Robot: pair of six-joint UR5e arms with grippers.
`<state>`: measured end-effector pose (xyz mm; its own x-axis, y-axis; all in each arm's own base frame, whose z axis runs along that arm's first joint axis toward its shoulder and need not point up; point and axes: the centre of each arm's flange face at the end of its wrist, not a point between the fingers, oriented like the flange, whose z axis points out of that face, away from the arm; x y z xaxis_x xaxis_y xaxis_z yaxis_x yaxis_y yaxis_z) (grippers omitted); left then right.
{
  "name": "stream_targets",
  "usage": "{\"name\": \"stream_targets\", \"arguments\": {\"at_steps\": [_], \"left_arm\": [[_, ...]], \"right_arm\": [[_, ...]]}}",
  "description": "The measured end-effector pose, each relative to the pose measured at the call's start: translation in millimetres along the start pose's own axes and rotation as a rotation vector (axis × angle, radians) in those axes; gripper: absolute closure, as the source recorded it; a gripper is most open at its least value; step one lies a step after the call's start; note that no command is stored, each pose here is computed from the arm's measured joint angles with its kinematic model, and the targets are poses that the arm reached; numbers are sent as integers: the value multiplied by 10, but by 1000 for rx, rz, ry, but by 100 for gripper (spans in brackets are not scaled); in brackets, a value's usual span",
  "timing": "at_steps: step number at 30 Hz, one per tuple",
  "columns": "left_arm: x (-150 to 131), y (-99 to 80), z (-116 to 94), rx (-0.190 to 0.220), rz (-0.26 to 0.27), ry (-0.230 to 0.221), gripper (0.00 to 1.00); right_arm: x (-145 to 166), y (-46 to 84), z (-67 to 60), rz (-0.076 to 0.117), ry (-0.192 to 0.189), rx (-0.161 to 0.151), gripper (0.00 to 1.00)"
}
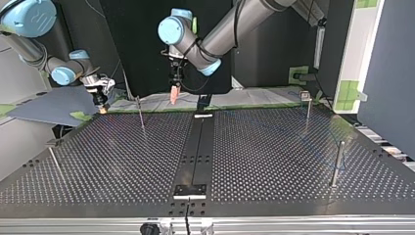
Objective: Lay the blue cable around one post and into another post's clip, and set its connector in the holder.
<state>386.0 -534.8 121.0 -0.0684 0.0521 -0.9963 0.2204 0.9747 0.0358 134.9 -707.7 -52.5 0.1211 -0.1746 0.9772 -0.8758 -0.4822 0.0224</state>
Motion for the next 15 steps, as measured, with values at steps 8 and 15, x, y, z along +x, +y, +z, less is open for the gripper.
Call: {"name": "stream_targets", "arguments": {"at_steps": [8, 15], "left_arm": [[-185, 156, -221, -1, -6, 1, 0], [-328, 304, -412, -6, -12, 1, 0]], "right_arm": [[-1, -9, 13, 5, 7, 2, 100], [0, -9, 15, 5, 8, 4, 100]]}}
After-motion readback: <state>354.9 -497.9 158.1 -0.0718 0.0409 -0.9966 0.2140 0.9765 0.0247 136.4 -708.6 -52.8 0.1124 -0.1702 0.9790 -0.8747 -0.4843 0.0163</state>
